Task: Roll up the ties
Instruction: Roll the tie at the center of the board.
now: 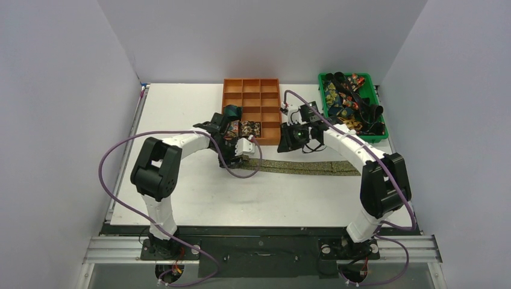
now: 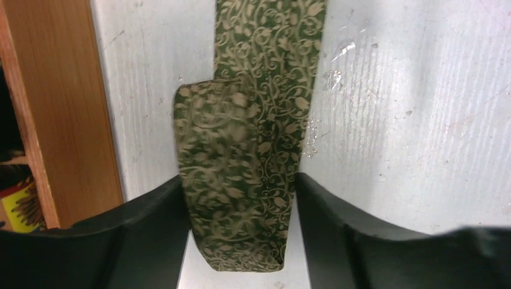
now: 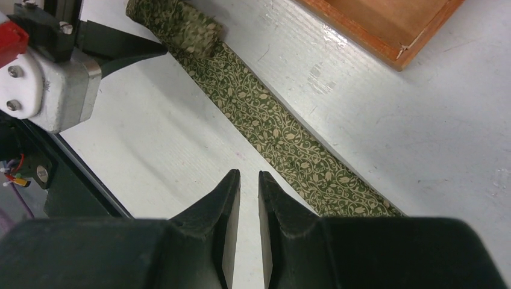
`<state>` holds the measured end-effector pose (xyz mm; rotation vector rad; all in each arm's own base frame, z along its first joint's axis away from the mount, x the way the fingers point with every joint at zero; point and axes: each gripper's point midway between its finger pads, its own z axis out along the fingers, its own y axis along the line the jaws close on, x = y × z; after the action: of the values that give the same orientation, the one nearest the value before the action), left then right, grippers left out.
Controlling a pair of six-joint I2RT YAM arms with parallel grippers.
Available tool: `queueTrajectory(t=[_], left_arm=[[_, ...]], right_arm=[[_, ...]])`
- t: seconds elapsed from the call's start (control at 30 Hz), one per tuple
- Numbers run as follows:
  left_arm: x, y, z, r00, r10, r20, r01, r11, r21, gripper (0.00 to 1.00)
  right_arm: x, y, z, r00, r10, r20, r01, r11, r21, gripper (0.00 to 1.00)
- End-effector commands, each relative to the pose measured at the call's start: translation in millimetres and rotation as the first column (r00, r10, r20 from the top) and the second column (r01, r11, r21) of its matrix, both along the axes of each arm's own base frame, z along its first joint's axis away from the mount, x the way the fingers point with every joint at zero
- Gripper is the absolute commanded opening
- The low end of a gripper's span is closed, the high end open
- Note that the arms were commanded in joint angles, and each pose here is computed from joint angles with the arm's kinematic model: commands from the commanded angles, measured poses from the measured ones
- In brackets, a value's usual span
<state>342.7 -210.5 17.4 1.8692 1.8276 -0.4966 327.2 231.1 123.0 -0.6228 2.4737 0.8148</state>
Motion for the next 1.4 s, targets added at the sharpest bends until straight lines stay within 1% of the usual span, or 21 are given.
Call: queueTrajectory(t=[0.0, 0.03, 0.07, 0.13, 0.17, 0.23, 0.27, 0.33, 0.43, 0.5, 0.53, 0.6, 0.63, 0.67, 0.7, 0.73, 0.77, 1.0, 1.23, 1.3, 1.37], left_arm=[[-1.9, 6.7, -10.9, 0.999, -0.052, 0.014, 0.051, 0.996, 0.069, 0.45], [-7.2, 6.8, -11.5, 0.998, -0.055, 0.002, 0.055, 0.996, 0.064, 0.4], [-9.0, 6.3, -7.7, 0.998, -0.059, 0.008, 0.058, 0.997, 0.059, 0.3], [-15.9, 6.4, -5.6, 0.998, -0.069, 0.011, 0.068, 0.996, 0.058, 0.21], [-21.9, 7.5, -8.2, 0.997, -0.073, 0.0, 0.073, 0.995, 0.063, 0.23], [-25.9, 6.7, -5.2, 0.997, -0.08, 0.002, 0.079, 0.995, 0.068, 0.44], [-27.2, 7.0, -4.6, 0.997, -0.082, 0.004, 0.081, 0.994, 0.074, 0.57], [-29.7, 5.5, -4.7, 0.996, -0.084, 0.0, 0.084, 0.993, 0.081, 0.66], [-28.7, 1.0, -2.2, 0.997, -0.075, -0.009, 0.075, 0.994, 0.076, 0.67], [-29.5, 0.8, -1.4, 0.998, -0.058, -0.031, 0.06, 0.996, 0.068, 0.64], [-30.8, 1.8, -1.6, 0.998, -0.051, -0.047, 0.054, 0.997, 0.057, 0.64], [-31.7, 4.3, 1.2, 0.997, -0.04, -0.06, 0.042, 0.999, 0.025, 0.64], [-30.6, 5.1, 6.3, 0.998, -0.035, -0.054, 0.035, 0.999, 0.009, 0.67], [-29.9, 7.4, 10.0, 0.998, -0.02, -0.061, 0.018, 1.0, -0.024, 0.7], [-27.9, 3.9, 20.0, 0.999, -0.013, -0.051, 0.01, 0.997, -0.072, 0.8], [-26.3, 9.7, 22.8, 0.999, 0.009, -0.054, -0.014, 0.995, -0.094, 0.92], [-23.9, 12.3, 32.7, 0.998, 0.03, -0.048, -0.036, 0.989, -0.14, 0.97], [-4.6, 41.5, 72.3, 0.982, 0.188, 0.023, -0.176, 0.951, -0.253, 0.97], [7.8, 74.5, 88.9, 0.944, 0.329, 0.034, -0.304, 0.903, -0.302, 0.97], [6.0, 78.2, 88.2, 0.936, 0.35, 0.023, -0.328, 0.896, -0.301, 0.97], [5.2, 81.0, 86.4, 0.928, 0.372, 0.012, -0.351, 0.887, -0.299, 0.97]], right_arm=[[-3.8, -11.2, 7.8, 0.999, 0.015, 0.042, -0.014, 1.0, -0.018, 0.15], [-5.2, -12.3, 6.1, 0.999, 0.022, 0.041, -0.021, 0.999, -0.025, 0.15], [-8.0, -15.9, 2.9, 0.999, 0.031, 0.035, -0.03, 0.999, -0.039, 0.15], [-10.5, -23.3, -2.1, 0.999, 0.032, 0.021, -0.03, 0.998, -0.055, 0.15], [-10.0, -29.4, -4.0, 1.0, 0.023, 0.014, -0.022, 0.998, -0.063, 0.15], [-8.8, -39.9, -6.8, 1.0, 0.01, 0.005, -0.01, 0.997, -0.075, 0.15], [-8.2, -43.2, -6.8, 1.0, 0.012, 0.007, -0.012, 0.997, -0.082, 0.15], [-9.1, -53.6, -8.7, 0.999, 0.037, 0.01, -0.035, 0.992, -0.123, 0.15], [-12.4, -68.7, -11.8, 0.991, 0.128, 0.043, -0.115, 0.968, -0.224, 0.15], [-11.4, -72.9, -12.8, 0.974, 0.209, 0.089, -0.173, 0.937, -0.304, 0.18], [-11.5, -73.1, -14.2, 0.964, 0.244, 0.103, -0.197, 0.921, -0.335, 0.23], [-8.3, -70.0, -18.2, 0.915, 0.371, 0.158, -0.271, 0.856, -0.441, 0.31], [-3.4, -67.4, -20.1, 0.901, 0.39, 0.188, -0.271, 0.846, -0.459, 0.39], [1.4, -63.7, -20.5, 0.875, 0.432, 0.218, -0.284, 0.823, -0.492, 0.43], [1.6, -62.7, -25.3, 0.865, 0.453, 0.214, -0.297, 0.808, -0.509, 0.53], [3.2, -59.8, -27.3, 0.841, 0.495, 0.221, -0.32, 0.783, -0.533, 0.59], [3.8, -58.2, -32.7, 0.832, 0.514, 0.211, -0.337, 0.768, -0.545, 0.67], [-0.4, -41.9, -60.5, 0.759, 0.641, 0.113, -0.473, 0.663, -0.58, 0.75], [-3.4, -38.7, -83.0, 0.707, 0.706, 0.03, -0.536, 0.564, -0.628, 0.77], [-5.9, -41.3, -91.4, 0.701, 0.713, -0.002, -0.551, 0.54, -0.636, 0.74], [-10.6, -45.7, -97.6, 0.688, 0.725, -0.03, -0.566, 0.509, -0.649, 0.64]])
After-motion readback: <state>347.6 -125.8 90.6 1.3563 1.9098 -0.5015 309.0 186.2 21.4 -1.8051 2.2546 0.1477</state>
